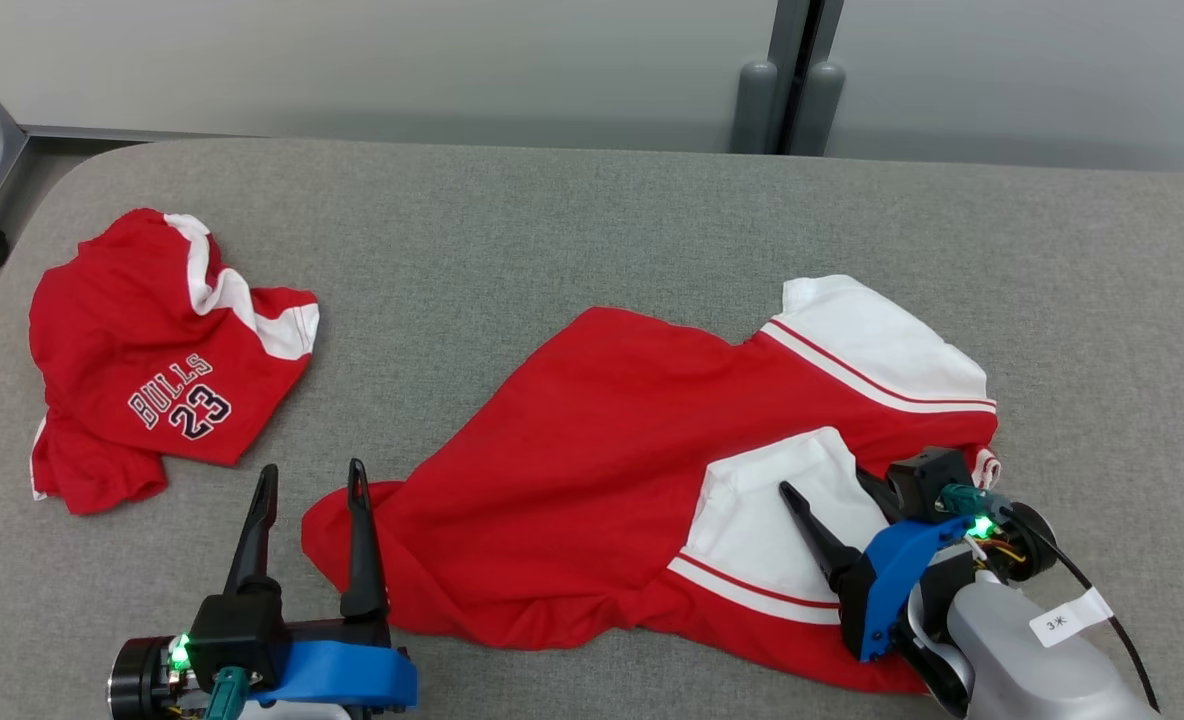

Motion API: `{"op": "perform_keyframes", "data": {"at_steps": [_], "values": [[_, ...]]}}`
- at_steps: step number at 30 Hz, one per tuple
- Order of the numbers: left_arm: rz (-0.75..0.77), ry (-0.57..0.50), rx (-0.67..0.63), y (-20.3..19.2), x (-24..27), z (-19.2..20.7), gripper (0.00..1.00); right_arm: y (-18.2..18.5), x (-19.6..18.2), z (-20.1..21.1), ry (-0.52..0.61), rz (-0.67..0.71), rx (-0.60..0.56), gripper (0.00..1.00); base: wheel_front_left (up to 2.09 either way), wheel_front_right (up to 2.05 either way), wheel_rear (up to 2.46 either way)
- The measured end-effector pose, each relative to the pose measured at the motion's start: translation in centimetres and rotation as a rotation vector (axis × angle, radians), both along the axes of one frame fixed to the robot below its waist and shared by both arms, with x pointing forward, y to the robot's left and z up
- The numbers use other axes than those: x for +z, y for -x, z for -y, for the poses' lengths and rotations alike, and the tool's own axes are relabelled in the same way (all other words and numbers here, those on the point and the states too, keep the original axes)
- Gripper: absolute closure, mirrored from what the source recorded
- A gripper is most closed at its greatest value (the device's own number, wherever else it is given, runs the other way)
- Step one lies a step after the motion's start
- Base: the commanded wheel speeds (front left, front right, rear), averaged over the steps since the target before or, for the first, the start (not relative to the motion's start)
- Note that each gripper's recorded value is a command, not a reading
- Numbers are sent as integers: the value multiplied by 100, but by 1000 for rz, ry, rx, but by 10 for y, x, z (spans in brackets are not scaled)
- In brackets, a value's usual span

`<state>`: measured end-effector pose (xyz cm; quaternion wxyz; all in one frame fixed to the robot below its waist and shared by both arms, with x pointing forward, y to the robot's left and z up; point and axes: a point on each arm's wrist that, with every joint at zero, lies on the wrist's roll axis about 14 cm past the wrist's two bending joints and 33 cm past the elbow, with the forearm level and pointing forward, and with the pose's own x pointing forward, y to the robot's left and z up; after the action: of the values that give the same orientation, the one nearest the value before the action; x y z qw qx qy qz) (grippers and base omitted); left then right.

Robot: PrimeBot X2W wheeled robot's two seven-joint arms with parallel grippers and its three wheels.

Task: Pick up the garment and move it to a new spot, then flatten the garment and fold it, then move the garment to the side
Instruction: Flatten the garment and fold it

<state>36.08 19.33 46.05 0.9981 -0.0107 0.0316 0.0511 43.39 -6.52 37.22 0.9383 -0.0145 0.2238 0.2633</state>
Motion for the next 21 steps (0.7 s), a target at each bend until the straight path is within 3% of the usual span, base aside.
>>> {"op": "perform_keyframes", "data": {"at_steps": [2,5,12,21], "values": [[-2,4,-2,-2,-1,1,0,-2,-1,-4,0,-11,11,0,0,0,0],[-6,5,-4,-3,-2,2,0,-5,-1,-9,-6,-15,24,100,0,0,0],[-25,10,0,-4,-8,2,0,-23,7,-2,-6,20,16,100,0,0,0],[-9,13,-23,-15,-5,7,0,-81,81,14,-43,241,-40,100,0,0,0]]}}
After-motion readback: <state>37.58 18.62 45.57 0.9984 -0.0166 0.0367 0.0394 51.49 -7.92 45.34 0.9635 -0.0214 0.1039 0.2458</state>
